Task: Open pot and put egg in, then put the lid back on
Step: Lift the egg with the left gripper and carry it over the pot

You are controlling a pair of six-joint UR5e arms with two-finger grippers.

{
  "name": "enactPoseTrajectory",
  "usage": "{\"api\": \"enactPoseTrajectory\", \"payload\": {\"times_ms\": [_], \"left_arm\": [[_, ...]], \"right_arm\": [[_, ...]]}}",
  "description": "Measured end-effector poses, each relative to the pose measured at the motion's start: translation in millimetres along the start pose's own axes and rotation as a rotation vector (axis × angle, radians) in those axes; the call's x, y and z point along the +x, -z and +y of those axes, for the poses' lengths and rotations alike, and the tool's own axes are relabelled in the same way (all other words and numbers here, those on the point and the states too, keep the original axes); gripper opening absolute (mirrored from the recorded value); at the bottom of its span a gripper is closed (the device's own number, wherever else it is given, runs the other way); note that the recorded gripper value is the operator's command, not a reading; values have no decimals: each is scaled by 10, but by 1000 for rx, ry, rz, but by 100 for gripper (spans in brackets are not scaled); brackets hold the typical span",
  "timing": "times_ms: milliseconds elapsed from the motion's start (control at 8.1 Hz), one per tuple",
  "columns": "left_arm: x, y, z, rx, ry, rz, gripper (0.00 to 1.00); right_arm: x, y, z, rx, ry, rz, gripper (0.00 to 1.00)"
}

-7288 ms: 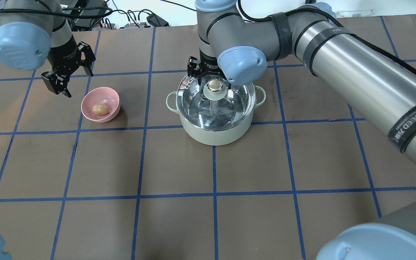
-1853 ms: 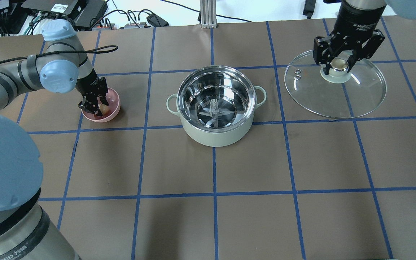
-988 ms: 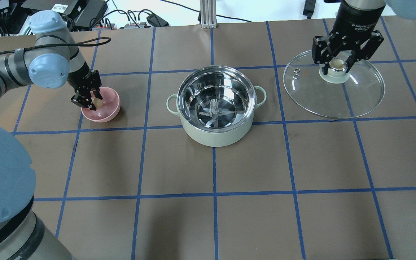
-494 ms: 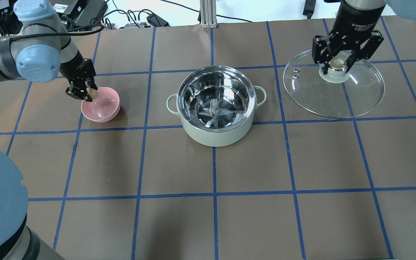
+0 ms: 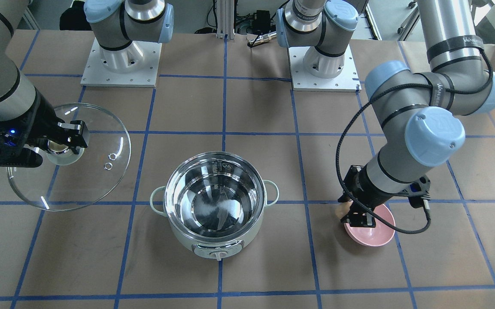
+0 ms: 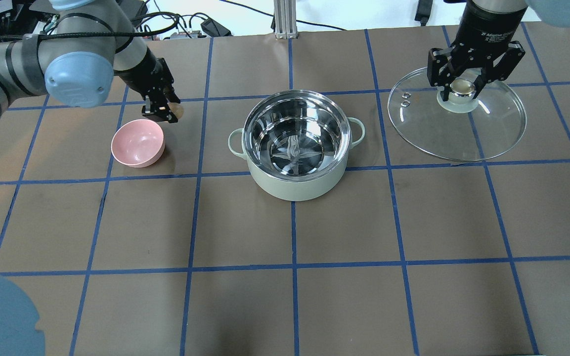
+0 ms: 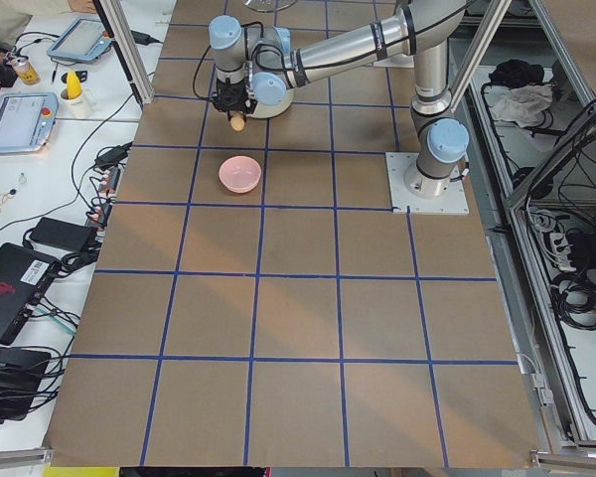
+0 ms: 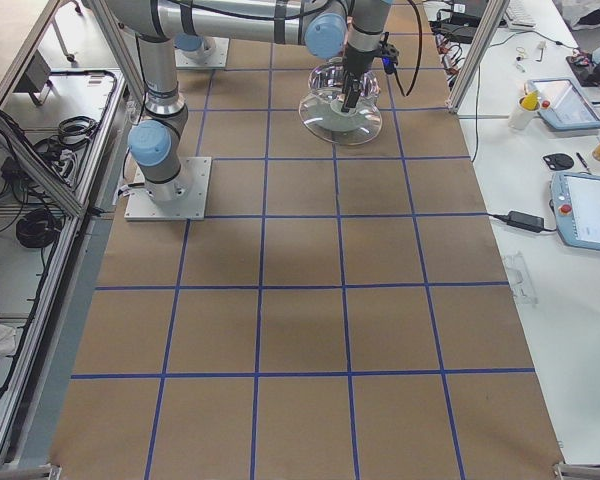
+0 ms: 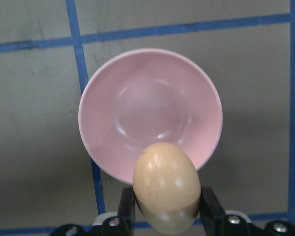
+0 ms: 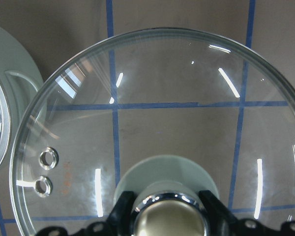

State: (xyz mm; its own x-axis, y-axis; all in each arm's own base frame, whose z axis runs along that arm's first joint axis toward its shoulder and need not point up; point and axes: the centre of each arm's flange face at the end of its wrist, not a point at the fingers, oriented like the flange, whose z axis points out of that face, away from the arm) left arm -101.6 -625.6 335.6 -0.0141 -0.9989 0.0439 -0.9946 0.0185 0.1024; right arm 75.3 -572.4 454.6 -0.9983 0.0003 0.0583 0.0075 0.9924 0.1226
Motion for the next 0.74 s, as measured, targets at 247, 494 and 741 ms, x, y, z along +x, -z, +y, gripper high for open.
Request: {"api": "enactPoseTrajectory", "payload": {"times_ms": [247,494,741], "left_arm": [[-139,78,684,-102,53,9,0],[-279,77,1260,-200,127,-12,0],[-406,3,1709,-263,187,-56,7]], "right_arm": [[0,2,0,1,0,0,0],[0,1,-1,1,0,0,0],[0,-2,-3,1,1,0,0]]}}
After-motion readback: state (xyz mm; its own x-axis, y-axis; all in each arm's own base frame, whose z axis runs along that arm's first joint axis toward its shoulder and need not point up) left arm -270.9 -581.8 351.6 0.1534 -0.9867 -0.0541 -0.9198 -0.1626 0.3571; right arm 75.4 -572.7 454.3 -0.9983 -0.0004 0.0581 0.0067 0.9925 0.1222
